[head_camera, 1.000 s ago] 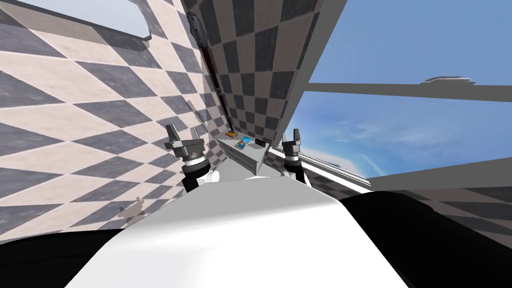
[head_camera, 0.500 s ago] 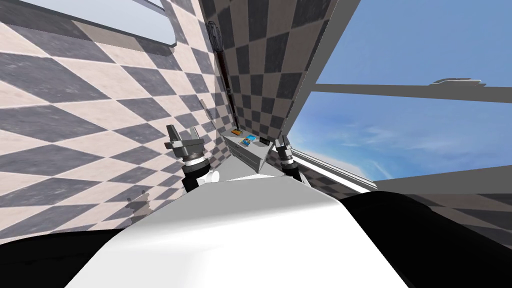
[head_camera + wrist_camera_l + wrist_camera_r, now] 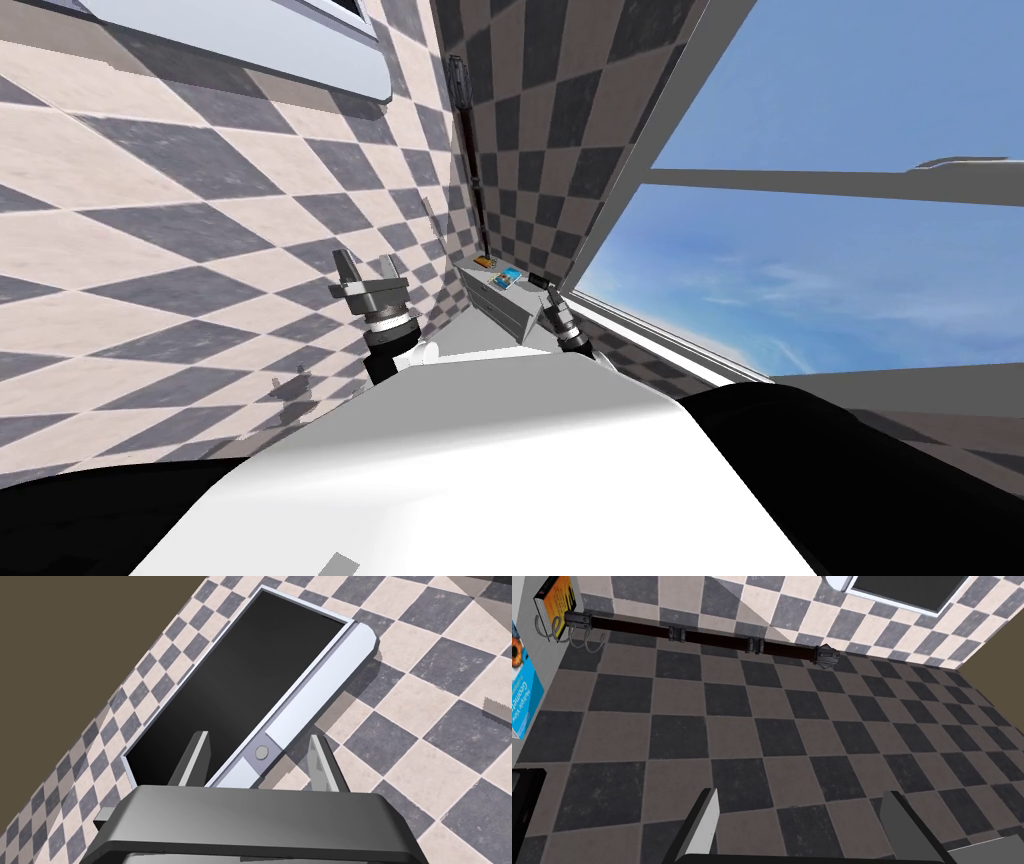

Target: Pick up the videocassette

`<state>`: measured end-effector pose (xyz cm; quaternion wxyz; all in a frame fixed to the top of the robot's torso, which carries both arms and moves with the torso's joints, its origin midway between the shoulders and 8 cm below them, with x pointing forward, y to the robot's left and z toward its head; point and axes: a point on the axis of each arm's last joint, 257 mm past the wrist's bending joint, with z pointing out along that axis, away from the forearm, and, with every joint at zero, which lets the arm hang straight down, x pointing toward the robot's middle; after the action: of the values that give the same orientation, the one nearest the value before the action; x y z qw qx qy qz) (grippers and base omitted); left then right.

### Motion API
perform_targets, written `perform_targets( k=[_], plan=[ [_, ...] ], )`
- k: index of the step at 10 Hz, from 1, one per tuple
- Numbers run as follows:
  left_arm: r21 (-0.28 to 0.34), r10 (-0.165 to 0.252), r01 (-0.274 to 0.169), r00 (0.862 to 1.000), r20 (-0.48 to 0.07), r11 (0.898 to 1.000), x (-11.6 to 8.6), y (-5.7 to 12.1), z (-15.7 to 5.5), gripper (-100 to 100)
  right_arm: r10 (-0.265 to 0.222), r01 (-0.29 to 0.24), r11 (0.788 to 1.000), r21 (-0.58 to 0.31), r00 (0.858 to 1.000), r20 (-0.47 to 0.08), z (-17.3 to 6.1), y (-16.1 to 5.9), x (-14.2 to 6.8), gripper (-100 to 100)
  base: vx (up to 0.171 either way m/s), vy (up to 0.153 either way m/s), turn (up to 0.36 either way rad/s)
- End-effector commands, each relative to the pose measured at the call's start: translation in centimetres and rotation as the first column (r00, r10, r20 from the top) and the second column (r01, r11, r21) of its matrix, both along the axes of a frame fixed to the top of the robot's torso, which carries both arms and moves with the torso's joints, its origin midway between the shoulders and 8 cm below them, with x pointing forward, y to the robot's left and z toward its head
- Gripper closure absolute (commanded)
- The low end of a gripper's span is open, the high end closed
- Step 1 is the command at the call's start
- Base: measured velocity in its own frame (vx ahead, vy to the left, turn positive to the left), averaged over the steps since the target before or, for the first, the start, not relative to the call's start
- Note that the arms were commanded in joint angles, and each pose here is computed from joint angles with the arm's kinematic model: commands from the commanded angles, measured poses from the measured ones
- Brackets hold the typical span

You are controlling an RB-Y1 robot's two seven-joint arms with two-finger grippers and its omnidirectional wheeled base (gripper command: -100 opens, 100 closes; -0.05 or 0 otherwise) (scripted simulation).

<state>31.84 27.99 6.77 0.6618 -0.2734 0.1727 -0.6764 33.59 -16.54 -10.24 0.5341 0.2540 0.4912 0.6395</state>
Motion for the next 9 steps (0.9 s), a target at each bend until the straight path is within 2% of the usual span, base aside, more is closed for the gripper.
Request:
perform_targets(
  k=[1,2,3,4,5,6,7,8,9],
  plan=[
    [0.000,0.000,0.000,1.000,0.000,1.000,0.0,0.0,0.0,0,0.046,-0.050,0.997,-0.054,0.996,-0.071,-3.3,1.2,-0.8,-100,-0.066,0.062,0.165],
    [0.000,0.000,0.000,1.000,0.000,1.000,0.0,0.0,0.0,0,0.049,-0.053,0.997,-0.058,0.996,-0.072,-3.3,1.2,-0.8,-100,-0.043,0.040,0.085],
    [0.000,0.000,0.000,1.000,0.000,1.000,0.0,0.0,0.0,0,0.081,-0.095,0.991,-0.097,0.987,-0.136,-6.2,2.1,-1.8,-100,-0.033,0.041,0.208],
    [0.000,0.000,0.000,1.000,0.000,1.000,0.0,0.0,0.0,0,0.086,-0.101,0.989,-0.106,0.987,-0.138,-6.4,2.0,-1.9,-100,-0.027,0.033,0.076],
    [0.000,0.000,0.000,1.000,0.000,1.000,0.0,0.0,0.0,0,0.111,-0.141,0.980,-0.138,0.973,-0.203,-9.3,2.7,-3.0,-100,-0.033,0.045,0.201],
    [0.000,0.000,0.000,1.000,0.000,1.000,0.0,0.0,0.0,0,0.118,-0.151,0.977,-0.152,0.971,-0.209,-9.6,2.6,-3.2,-100,-0.024,0.034,0.084],
    [0.000,0.000,0.000,1.000,0.000,1.000,0.0,0.0,0.0,0,0.140,-0.196,0.962,-0.188,0.950,-0.278,-12.7,3.0,-4.7,-100,-0.026,0.042,0.185],
    [0.000,0.000,0.000,1.000,0.000,1.000,0.0,0.0,0.0,0,0.144,-0.205,0.959,-0.198,0.948,-0.282,-12.9,2.9,-4.8,-100,-0.024,0.030,0.082],
    [0.000,0.000,0.000,1.000,0.000,1.000,0.0,0.0,0.0,0,0.161,-0.253,0.939,-0.232,0.922,-0.353,-16.1,3.0,-6.6,-100,-0.017,0.044,0.193]
  ],
)
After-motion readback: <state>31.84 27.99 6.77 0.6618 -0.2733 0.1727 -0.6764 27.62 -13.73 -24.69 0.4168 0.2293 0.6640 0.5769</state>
